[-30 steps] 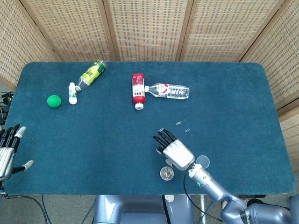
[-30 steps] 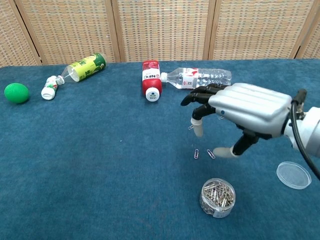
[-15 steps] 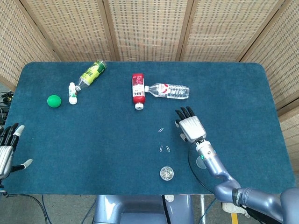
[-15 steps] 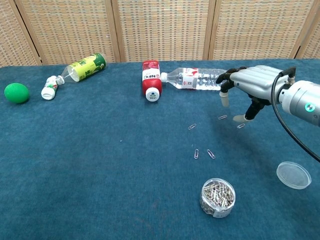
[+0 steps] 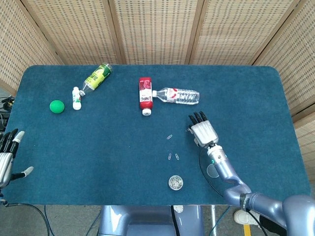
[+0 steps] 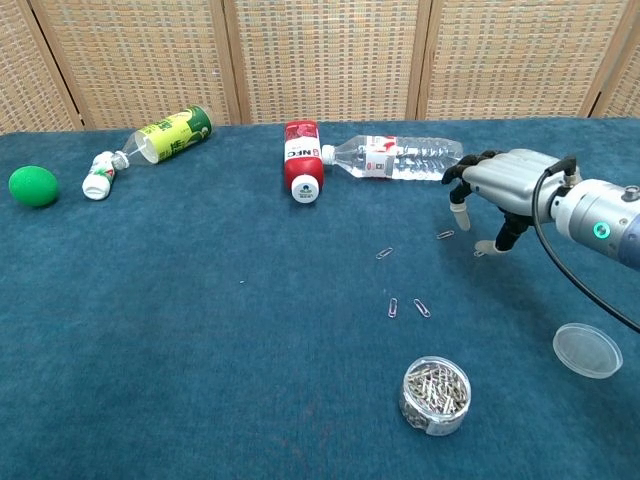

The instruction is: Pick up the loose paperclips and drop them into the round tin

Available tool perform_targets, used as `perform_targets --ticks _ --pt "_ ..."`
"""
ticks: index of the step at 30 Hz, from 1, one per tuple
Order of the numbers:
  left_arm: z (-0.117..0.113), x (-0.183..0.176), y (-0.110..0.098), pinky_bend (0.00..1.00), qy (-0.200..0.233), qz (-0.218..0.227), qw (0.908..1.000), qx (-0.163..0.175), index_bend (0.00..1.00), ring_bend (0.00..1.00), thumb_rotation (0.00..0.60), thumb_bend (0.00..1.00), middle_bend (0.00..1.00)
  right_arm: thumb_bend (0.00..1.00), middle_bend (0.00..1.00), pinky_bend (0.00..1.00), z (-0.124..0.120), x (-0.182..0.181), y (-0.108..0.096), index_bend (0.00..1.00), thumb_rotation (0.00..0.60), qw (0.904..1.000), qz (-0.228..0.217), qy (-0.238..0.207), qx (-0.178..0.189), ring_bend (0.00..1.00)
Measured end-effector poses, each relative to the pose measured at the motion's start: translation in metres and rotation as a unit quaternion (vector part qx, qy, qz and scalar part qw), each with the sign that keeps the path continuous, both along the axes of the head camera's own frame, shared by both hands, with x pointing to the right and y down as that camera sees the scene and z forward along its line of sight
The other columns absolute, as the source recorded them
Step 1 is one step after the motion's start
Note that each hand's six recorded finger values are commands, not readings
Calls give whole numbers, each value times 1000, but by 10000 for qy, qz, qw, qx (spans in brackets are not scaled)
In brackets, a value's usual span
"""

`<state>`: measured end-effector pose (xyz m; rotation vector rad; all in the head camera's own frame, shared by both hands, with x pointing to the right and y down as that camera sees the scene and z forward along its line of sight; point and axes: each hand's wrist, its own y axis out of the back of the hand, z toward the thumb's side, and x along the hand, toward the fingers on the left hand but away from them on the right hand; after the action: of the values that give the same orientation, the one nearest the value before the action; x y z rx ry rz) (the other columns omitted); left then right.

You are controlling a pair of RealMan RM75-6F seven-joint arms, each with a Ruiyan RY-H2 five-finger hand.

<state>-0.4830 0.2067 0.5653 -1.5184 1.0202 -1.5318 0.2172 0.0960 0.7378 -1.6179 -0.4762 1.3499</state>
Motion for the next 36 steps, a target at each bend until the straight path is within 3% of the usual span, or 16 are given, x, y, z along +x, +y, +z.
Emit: perform_targets --ticks 6,36 --pt "0 -1 -1 0 -5 -25 10000 1 0 0 600 0 0 350 106 61 11 6 2 498 600 9999 17 120 -58 0" --pt "3 -6 -3 0 -23 -91 9999 -36 0 0 600 0 0 351 106 69 29 11 5 517 600 9987 -39 452 -243 0"
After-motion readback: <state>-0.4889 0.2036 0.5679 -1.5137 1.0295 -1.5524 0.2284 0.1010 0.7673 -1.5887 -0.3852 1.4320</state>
